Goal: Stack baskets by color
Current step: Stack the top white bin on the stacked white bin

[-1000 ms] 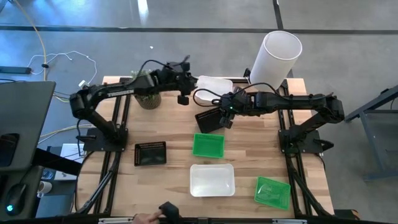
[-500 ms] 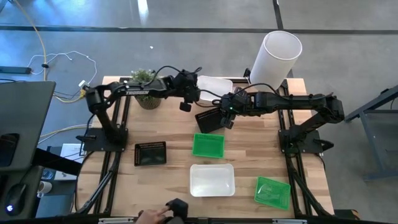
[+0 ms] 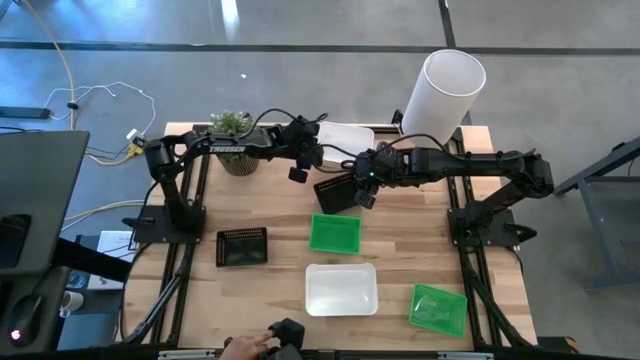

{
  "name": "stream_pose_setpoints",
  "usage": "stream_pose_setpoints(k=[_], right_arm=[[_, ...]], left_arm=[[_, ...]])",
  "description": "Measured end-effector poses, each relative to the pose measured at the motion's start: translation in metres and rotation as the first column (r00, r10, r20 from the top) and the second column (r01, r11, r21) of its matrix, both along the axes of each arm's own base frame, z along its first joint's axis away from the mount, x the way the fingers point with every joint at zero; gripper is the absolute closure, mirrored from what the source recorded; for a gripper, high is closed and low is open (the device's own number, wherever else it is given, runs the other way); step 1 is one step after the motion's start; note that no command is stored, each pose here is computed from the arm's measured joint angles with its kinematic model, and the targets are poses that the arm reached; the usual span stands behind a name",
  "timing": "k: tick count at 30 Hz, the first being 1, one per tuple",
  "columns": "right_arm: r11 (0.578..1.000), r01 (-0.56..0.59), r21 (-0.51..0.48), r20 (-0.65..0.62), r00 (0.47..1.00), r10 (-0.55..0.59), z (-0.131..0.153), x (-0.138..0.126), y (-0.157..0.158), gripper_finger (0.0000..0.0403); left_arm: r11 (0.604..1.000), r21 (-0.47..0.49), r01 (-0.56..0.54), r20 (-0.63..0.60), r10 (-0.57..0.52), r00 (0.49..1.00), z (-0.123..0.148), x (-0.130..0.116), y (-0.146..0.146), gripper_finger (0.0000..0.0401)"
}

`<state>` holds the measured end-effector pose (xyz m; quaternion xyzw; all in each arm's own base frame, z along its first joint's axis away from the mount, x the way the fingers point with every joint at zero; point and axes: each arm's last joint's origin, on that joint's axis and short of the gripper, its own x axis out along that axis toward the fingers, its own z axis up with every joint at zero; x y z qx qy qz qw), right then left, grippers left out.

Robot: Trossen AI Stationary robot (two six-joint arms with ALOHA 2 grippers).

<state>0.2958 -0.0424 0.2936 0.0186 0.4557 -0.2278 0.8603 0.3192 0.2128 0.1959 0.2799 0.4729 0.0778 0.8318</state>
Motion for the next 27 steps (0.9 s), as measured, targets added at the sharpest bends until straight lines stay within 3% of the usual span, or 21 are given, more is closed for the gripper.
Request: stream_pose_setpoints(k=[20,27], right_arm=[[1.000,0.000,-0.001,0.000,1.000,0.000,0.000,0.000,0.000,0.0268],[1.000,0.000,-0.001,0.000,1.000,0.000,0.000,0.000,0.000,0.0268]], left_arm=[[0.998,-0.064,0.022,-0.051,-0.025,0.998,-0.030,0.003,0.008,0.0253],[0.998,-0.070,0.003,-0.094,-0.010,0.996,-0.041,0.003,0.009,0.0277]])
